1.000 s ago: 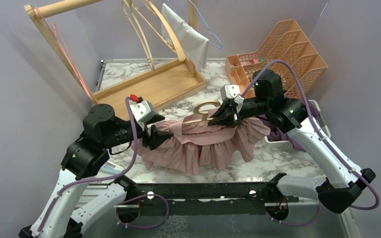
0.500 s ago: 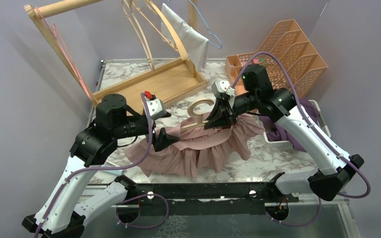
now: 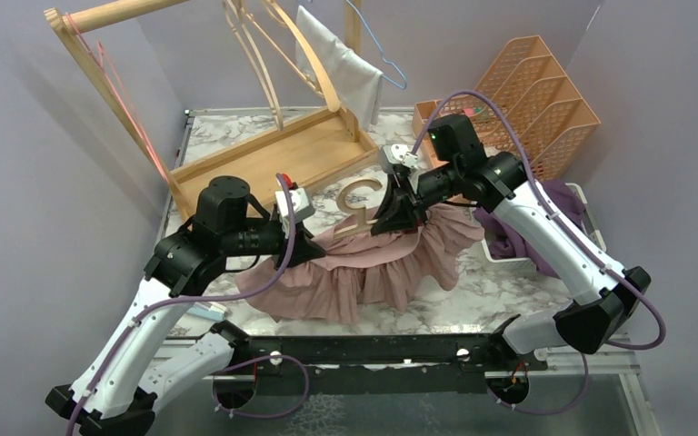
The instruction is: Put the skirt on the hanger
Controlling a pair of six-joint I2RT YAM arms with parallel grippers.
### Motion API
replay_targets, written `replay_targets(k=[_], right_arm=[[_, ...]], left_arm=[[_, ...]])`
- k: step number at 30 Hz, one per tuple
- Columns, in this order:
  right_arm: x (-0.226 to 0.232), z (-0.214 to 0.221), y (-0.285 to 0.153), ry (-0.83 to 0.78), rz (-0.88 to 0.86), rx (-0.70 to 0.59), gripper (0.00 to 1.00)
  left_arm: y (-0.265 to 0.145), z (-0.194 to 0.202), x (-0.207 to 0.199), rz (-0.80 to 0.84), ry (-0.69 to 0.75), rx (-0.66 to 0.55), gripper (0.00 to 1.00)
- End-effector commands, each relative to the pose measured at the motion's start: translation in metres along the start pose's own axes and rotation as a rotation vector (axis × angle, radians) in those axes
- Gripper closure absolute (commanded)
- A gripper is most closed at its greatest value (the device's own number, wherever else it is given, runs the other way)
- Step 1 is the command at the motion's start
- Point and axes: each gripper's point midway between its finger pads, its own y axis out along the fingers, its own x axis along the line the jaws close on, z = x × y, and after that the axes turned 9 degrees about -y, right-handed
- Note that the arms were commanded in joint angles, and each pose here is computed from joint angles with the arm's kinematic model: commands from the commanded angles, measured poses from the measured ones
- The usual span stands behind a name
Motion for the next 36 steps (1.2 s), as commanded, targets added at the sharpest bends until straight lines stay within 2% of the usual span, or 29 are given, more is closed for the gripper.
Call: replay_targets(k=[1, 3, 4, 9, 14, 18, 25, 30, 36], right_arm=[[-0.004, -0.026, 0.003, -0.027, 0.003, -0.088, 0.78], [-0.014, -0.026, 0.004, -0.021, 0.055, -0.094, 0.57], [-0.02, -0.026, 0.004, -0.017, 0.094, -0.094, 0.52], [-0.053, -0.024, -0.003, -0.059, 0.321, -0.118, 0.43], [-0.081, -0.026, -0.023, -0.074, 0.577, -0.174, 0.43], [-0.096, -0.041, -0.047, -0.08, 0.762, -0.256, 0.43], [-0.102, -0.042, -0.059, -0.097, 0.847, -0.263, 0.43], [-0.104, -0.039, -0.058, -0.08, 0.845, -0.253, 0.43], [-0.105, -0.034, -0.058, -0.057, 0.854, -0.241, 0.43]], left_arm=[[-0.005, -0.002, 0.021, -0.149, -0.056, -0.042, 1.0], [-0.012, -0.007, 0.034, -0.25, -0.106, -0.089, 1.0], [-0.016, -0.009, 0.039, -0.299, -0.13, -0.113, 1.0], [-0.041, -0.016, 0.055, -0.477, -0.229, -0.236, 1.0], [-0.069, -0.019, 0.063, -0.611, -0.274, -0.335, 1.0], [-0.086, -0.008, 0.076, -0.736, -0.303, -0.334, 1.0], [-0.108, 0.016, 0.096, -0.941, -0.407, -0.276, 1.0], [-0.141, 0.006, 0.114, -1.15, -0.484, -0.392, 1.0], [-0.175, -0.03, 0.124, -1.322, -0.503, -0.531, 1.0]])
